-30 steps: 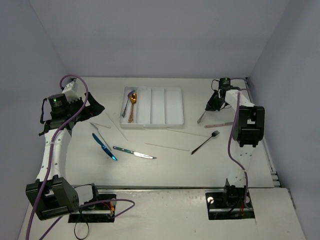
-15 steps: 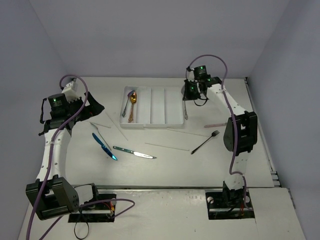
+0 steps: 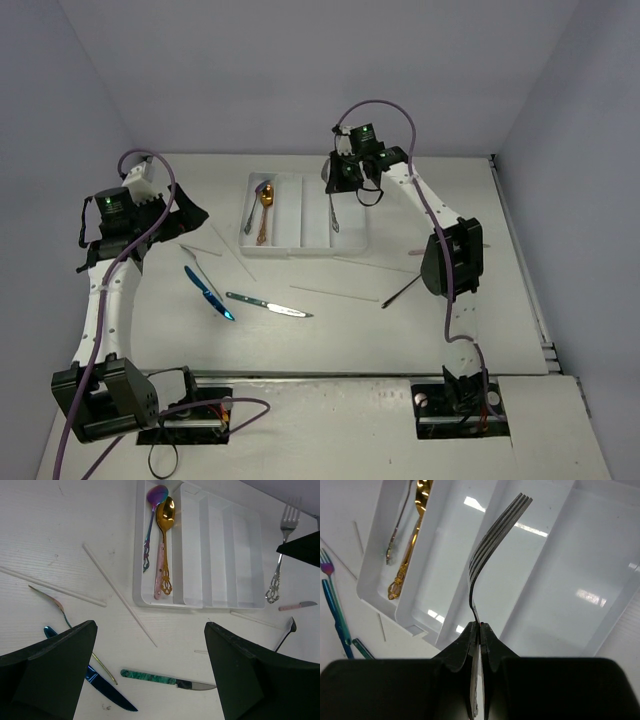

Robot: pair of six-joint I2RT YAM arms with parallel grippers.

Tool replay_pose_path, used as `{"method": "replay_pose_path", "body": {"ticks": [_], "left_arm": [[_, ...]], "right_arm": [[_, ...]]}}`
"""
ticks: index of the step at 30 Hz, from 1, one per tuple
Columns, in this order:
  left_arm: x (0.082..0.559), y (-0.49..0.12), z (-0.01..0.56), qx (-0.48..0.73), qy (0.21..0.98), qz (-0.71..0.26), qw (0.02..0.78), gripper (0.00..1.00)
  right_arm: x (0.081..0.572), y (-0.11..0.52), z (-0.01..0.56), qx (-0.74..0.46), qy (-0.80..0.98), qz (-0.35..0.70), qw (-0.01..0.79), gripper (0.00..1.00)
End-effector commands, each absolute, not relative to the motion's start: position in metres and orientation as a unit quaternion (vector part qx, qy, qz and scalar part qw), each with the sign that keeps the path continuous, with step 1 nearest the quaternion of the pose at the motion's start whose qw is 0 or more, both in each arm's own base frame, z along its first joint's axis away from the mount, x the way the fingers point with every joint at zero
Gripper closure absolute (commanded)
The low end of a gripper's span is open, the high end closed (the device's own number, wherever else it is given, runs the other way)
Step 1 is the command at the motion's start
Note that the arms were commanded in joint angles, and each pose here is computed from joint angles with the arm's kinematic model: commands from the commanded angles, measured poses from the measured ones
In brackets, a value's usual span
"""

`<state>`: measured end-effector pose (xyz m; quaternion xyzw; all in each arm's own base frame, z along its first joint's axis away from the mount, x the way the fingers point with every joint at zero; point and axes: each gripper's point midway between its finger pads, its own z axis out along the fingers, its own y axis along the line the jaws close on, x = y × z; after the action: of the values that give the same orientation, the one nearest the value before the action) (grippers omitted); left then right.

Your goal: Sort the eating utensils into containers

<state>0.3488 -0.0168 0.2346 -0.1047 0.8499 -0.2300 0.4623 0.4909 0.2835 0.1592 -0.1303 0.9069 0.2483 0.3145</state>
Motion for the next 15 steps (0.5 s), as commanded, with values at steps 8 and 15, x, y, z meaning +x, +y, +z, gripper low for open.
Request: {"method": "replay_pose_path", "body": {"ticks": [8, 15], "left_arm": [[0.353, -0.015, 0.261, -0.083, 0.829, -0.226, 0.505, 0.11], [0.352, -0.015, 0.258, -0.084, 0.83, -0.224, 0.504, 0.11]], "right_arm": [[0.506, 0.272, 0.12, -0.111, 0.923, 0.211, 0.303, 1.0], [0.515, 0.25, 0.095, -0.074, 0.936, 0.193, 0.286, 1.0]]}}
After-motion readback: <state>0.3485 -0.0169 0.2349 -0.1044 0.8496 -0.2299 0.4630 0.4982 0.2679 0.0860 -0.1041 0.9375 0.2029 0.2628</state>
